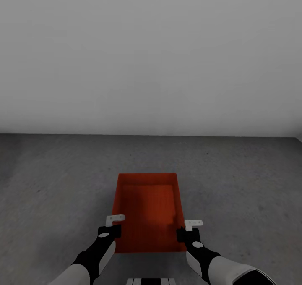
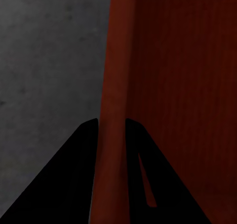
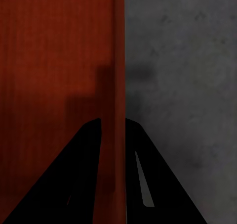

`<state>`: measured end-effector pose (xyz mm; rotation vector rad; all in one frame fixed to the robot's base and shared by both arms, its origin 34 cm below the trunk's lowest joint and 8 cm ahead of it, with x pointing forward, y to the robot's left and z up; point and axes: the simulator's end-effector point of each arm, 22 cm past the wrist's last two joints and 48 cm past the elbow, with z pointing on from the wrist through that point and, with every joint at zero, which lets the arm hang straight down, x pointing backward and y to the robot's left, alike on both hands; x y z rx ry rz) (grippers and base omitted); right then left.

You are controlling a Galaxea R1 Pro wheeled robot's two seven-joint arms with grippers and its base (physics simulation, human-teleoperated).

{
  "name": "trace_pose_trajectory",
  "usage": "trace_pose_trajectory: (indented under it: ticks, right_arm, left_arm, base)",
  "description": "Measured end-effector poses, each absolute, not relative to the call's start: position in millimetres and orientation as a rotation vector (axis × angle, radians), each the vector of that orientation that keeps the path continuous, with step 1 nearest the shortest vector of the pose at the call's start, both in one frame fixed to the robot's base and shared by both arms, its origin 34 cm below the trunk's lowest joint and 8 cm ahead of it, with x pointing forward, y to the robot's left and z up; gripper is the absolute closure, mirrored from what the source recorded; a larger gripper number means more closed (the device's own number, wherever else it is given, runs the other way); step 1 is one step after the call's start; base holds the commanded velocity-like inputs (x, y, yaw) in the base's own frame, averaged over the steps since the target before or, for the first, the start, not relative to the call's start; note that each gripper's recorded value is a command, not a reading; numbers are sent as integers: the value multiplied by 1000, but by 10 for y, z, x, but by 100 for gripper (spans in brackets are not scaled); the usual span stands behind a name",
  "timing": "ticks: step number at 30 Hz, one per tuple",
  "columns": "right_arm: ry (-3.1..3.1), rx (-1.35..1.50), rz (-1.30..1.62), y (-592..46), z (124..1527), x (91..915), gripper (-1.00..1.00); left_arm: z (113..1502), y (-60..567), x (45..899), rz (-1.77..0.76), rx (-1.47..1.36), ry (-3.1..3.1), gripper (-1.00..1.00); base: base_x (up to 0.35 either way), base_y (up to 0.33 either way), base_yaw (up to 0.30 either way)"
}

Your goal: Move the two storage containers from the living room to the garage. In the garage, place one container on the floor and stack the other container on top of it (either order is fine).

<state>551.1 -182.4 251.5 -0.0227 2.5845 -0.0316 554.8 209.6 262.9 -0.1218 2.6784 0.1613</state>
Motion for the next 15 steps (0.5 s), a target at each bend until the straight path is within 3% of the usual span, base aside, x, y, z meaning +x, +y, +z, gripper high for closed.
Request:
trace_pose_trajectory:
  ticks: [15]
  right_arm:
    - [2584, -27, -35, -1818, 2495, 5510, 100]
  left_arm:
    - [2606, 2102, 5543, 161, -123, 2678, 100]
  base:
    - [0, 0, 0]
